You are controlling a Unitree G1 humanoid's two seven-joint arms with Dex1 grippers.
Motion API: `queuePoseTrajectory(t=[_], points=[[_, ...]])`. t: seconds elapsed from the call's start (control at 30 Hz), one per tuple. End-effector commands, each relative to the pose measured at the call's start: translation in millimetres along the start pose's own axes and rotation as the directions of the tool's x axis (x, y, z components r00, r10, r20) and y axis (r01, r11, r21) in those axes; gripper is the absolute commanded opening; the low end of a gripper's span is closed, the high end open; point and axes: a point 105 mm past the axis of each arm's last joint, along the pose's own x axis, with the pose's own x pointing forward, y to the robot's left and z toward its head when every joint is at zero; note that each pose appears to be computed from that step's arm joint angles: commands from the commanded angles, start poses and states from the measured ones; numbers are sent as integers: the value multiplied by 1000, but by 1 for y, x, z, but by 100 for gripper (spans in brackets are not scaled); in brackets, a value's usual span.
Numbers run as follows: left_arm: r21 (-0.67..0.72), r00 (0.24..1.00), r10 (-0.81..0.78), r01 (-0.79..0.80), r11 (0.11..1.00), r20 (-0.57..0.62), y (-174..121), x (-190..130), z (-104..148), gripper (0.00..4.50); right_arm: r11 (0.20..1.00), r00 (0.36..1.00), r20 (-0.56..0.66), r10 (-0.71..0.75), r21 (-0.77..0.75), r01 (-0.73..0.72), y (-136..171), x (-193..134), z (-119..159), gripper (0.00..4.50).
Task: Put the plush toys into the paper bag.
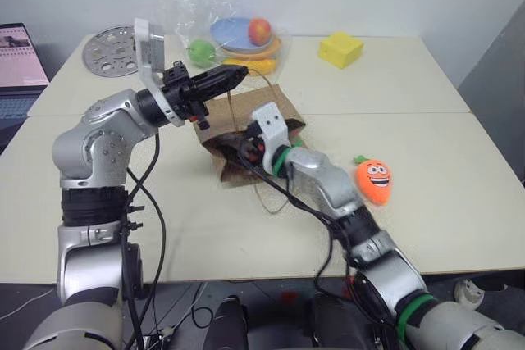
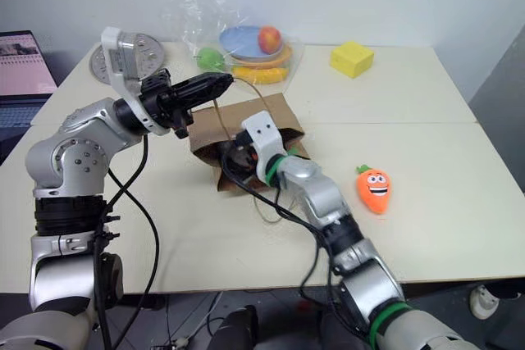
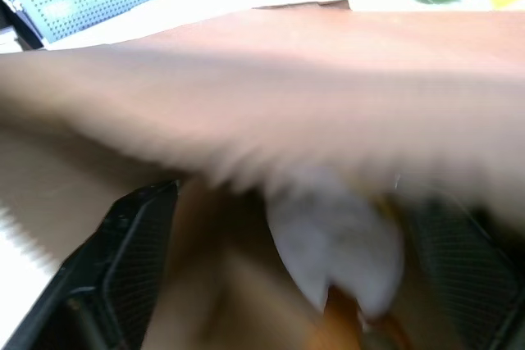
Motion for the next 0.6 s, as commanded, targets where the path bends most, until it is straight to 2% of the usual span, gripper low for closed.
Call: queuePoseTrajectory(t=[0.03,0.2,0.3,0.4,0.47,0.5,0.6], points=[[57,999,-5,3,998,33,2,1,17,0,999,997,72,6,-50,-2,1,-43,26,446],[62,1000,-7,6,998,26,6,3,14,0,997,996,61,-66,-47,69,-13,-95,34,446],[63,1000,-9,8,998,24,7,4,13,0,968,973,13,-231,-96,231,-36,-133,25,446],[61,1000,-14,12,998,21,8,3,12,0,919,922,-62,-382,-134,372,-55,-162,5,446],[59,1000,-17,16,998,20,8,4,11,0,838,832,-148,-535,-218,501,-74,-190,-23,446],[58,1000,-18,17,998,20,8,4,11,0,815,806,-165,-568,-246,524,-77,-197,-30,446],[57,1000,-21,20,998,17,8,4,10,0,770,743,-204,-638,-200,606,-82,-213,-48,446]])
